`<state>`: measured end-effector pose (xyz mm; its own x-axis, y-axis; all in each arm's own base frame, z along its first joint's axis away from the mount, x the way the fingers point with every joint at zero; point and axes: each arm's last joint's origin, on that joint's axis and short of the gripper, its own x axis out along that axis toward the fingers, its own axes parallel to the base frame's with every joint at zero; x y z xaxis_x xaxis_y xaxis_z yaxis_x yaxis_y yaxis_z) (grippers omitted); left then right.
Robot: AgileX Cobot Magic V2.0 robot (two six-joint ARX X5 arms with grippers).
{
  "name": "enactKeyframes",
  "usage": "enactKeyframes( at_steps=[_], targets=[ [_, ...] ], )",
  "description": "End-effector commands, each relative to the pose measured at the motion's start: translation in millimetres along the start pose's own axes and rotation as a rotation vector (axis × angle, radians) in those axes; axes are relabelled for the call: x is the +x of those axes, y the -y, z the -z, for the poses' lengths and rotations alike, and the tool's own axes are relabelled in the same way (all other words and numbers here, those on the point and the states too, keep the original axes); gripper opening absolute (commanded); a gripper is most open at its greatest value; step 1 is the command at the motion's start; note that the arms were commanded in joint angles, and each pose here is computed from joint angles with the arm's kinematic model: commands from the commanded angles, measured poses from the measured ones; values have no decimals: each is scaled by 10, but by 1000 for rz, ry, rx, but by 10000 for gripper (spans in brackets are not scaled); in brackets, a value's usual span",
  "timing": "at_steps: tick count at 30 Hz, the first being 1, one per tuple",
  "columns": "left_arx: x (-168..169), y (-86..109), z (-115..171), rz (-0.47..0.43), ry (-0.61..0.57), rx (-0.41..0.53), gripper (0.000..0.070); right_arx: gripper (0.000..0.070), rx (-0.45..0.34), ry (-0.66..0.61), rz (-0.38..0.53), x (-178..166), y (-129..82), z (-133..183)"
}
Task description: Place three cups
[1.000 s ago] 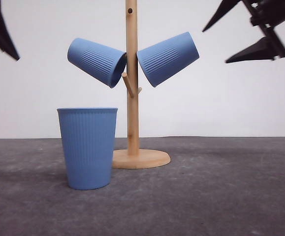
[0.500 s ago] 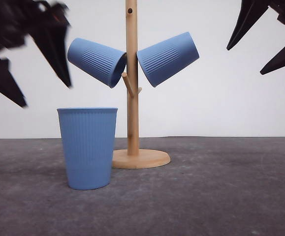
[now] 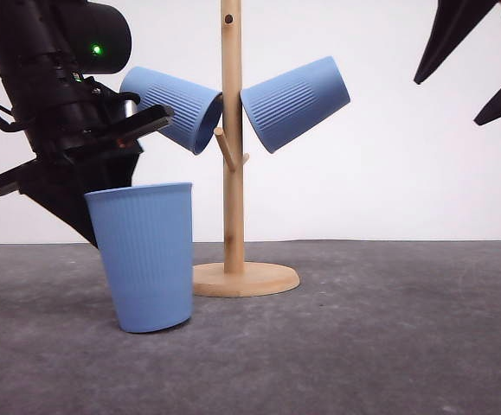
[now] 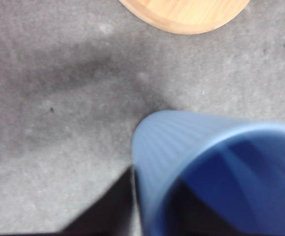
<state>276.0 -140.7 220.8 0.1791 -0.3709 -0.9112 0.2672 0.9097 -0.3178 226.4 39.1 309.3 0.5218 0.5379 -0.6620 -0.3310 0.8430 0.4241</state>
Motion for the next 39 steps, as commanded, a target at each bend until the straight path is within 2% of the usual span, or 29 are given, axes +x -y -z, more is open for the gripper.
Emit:
enactKeyframes(
  at_steps=[1,3,5,11,14,17,22,26,31,37,39],
  targets=[
    [-29,40,-40,43,6,13,0,538,-111,1,-16,-50,-50,-3],
    [-65,43,-34,105,-3,9,0,538,-182,-15,-66,-99,-98,41],
    [-119,54,-25,192,-12,6,0,538,-241,-24,-153,-153,-163,88],
    [-363,118,-1,537,-66,28,0,544,-377,0,-433,-302,-407,192],
    [-496,195,-15,643,-89,64,1,603,-433,-9,-511,-312,-534,236],
    [-610,334,-42,678,-92,116,1,655,-482,-39,-547,-274,-658,279],
    [-786,555,-117,705,-50,194,1,659,-566,-65,-501,-206,-824,332],
    [-861,693,-151,726,-24,224,2,659,-613,-52,-524,-182,-927,341],
    [-857,815,-142,747,-23,244,2,658,-627,-46,-491,-107,-1005,331],
    [-839,959,-102,769,-33,278,1,654,-621,-107,-482,56,-1044,344],
    [-834,985,-90,772,-37,286,2,615,-621,-127,-489,110,-1061,353]
  ],
)
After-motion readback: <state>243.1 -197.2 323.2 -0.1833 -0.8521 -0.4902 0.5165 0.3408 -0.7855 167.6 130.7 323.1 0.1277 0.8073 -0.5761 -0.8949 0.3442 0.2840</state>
